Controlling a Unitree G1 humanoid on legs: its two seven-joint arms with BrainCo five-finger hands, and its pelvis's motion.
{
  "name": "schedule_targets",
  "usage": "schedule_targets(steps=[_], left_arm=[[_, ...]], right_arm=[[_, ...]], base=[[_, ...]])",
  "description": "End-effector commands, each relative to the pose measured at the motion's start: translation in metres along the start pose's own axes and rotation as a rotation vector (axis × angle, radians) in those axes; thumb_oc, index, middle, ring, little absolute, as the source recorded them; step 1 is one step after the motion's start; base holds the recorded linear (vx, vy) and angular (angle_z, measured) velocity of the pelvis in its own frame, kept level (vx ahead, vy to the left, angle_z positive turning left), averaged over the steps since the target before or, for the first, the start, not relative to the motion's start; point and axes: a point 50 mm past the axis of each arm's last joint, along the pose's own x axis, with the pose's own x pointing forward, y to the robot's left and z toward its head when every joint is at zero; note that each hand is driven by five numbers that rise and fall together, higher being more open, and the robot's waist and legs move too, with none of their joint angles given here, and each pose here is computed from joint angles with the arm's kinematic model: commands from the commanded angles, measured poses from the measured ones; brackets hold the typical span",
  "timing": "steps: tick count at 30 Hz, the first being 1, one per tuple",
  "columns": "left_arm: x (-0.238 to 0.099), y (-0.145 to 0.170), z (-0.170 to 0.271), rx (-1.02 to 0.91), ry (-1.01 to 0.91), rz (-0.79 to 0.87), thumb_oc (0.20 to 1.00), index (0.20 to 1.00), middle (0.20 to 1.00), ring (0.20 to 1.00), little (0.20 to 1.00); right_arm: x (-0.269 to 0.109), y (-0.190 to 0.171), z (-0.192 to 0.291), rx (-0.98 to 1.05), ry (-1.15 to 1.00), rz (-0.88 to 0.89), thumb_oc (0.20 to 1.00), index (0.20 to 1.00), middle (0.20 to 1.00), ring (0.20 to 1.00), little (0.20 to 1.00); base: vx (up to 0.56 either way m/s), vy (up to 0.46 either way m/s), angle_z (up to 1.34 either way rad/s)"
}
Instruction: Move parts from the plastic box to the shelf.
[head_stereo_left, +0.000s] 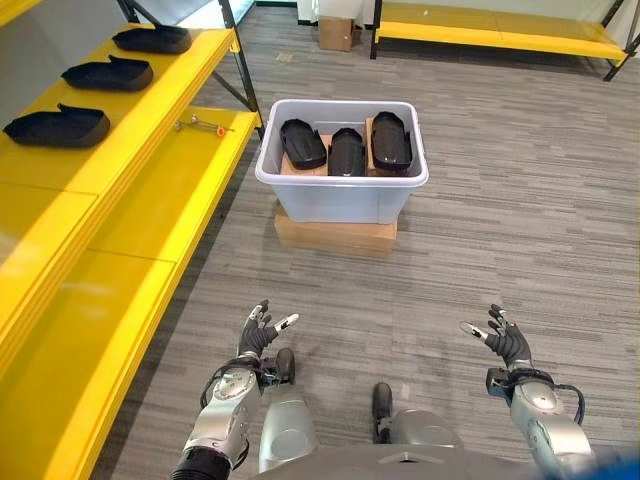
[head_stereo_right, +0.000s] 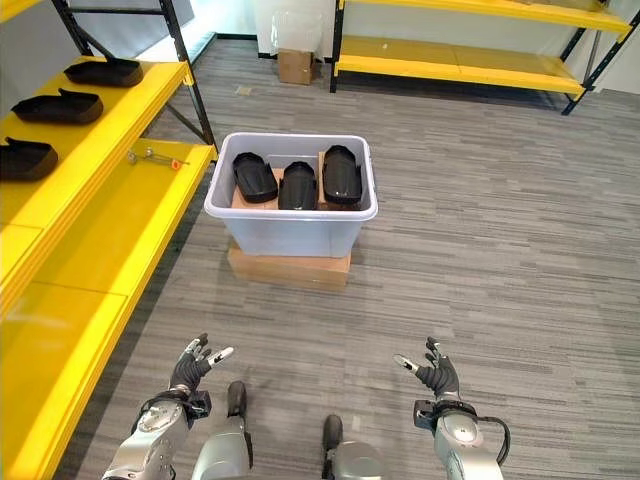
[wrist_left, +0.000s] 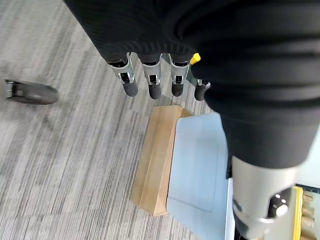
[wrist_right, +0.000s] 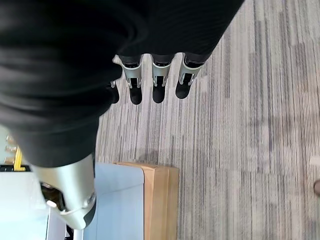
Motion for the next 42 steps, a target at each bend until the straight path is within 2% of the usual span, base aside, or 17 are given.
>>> schedule_targets(steps=[1, 8, 14, 24, 30, 42], left_arm=[[-0.005, 0.01, 0.025, 0.049, -0.131, 0.009, 1.0, 1.0, 1.0, 1.0, 1.0], [-0.003, 0.014, 0.039, 0.134, -0.167, -0.001, 1.0, 1.0, 1.0, 1.0, 1.0], [-0.002, 0.016, 0.038, 0.144, -0.162, -0.005, 1.0, 1.0, 1.0, 1.0, 1.0], [-0.006, 0.023, 0.027, 0.151, -0.138, 0.001, 1.0, 1.0, 1.0, 1.0, 1.0], [-0.005, 0.012, 0.024, 0.122, -0.127, -0.025, 1.0, 1.0, 1.0, 1.0, 1.0], [-0.004, 0.004, 0.023, 0.055, -0.116, -0.033, 1.0, 1.0, 1.0, 1.0, 1.0]], right_arm=[[0.002, 0.009, 0.026, 0.029, -0.122, 0.035, 1.0, 1.0, 1.0, 1.0, 1.0], [0.004, 0.031, 0.029, 0.038, -0.13, 0.097, 1.0, 1.0, 1.0, 1.0, 1.0], [0.003, 0.03, 0.029, 0.029, -0.133, 0.106, 1.0, 1.0, 1.0, 1.0, 1.0], [0.004, 0.025, 0.033, -0.011, -0.144, 0.109, 1.0, 1.0, 1.0, 1.0, 1.0], [0.003, 0.014, 0.028, -0.006, -0.124, 0.087, 1.0, 1.0, 1.0, 1.0, 1.0], [0.007, -0.001, 0.033, -0.026, -0.132, 0.037, 1.0, 1.0, 1.0, 1.0, 1.0]], base=[[0.32, 0.199, -0.06], [0.29, 0.265, 0.13], [0.33, 0.101, -0.07], [0.36, -0.124, 0.11], [0.37, -0.231, 0.46], [0.23, -0.238, -0.15]])
